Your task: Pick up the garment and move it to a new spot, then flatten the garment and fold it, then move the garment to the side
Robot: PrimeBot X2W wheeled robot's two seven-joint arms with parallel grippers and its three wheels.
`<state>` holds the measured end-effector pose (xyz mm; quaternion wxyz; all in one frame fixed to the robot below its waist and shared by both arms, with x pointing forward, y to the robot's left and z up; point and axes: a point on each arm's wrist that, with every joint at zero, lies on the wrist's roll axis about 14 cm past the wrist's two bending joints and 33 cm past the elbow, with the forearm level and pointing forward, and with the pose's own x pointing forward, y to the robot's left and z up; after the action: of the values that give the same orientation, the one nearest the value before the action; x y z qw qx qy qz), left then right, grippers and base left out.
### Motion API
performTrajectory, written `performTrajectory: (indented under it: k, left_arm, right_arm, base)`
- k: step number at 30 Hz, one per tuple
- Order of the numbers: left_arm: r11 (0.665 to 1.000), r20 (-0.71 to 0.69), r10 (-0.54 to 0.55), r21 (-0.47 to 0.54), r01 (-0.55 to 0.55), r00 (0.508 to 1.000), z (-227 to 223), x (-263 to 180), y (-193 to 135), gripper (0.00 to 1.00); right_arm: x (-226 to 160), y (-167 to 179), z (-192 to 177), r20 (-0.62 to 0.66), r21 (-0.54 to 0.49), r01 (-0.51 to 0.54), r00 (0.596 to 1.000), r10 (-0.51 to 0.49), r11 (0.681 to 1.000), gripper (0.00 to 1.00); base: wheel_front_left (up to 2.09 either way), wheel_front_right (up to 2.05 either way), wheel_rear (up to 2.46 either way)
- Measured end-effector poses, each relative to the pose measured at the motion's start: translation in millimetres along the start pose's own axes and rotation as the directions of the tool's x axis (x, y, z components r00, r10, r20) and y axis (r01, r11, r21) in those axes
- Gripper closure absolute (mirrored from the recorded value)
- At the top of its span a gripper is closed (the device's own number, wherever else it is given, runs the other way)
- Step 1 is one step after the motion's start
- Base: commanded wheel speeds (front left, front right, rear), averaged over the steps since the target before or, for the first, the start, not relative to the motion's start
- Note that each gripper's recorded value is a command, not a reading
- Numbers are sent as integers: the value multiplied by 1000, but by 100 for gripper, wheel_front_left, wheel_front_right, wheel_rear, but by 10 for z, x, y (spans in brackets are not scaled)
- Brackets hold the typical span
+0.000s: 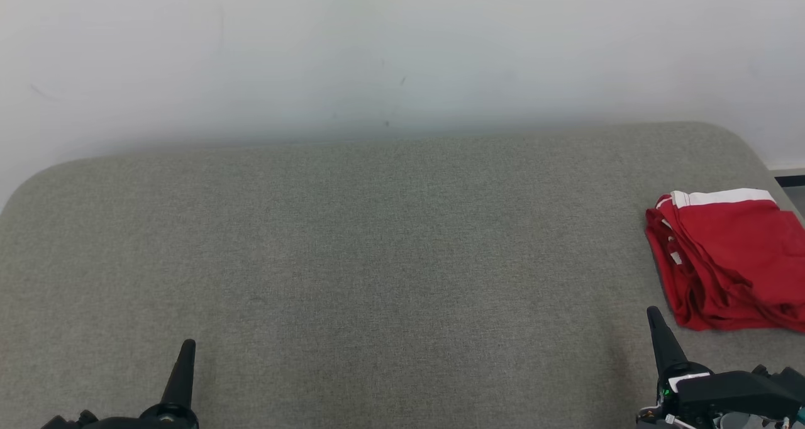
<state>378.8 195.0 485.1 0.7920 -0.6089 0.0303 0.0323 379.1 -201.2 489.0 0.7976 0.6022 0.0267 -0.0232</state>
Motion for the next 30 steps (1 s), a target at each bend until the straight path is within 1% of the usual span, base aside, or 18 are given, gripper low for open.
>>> performTrajectory:
  k: [15,30]
  left_arm:
    - [993,-2,-29,-114,29,1000,33,32,-71,100]
    - [975,0,-60,-216,59,998,65,60,-139,100]
  right_arm:
    - [33,70,19,5,121,-26,1000,25,992,100]
    - [62,133,28,9,230,-51,999,50,972,100]
  base:
    - [0,0,0]
    - [0,0,0]
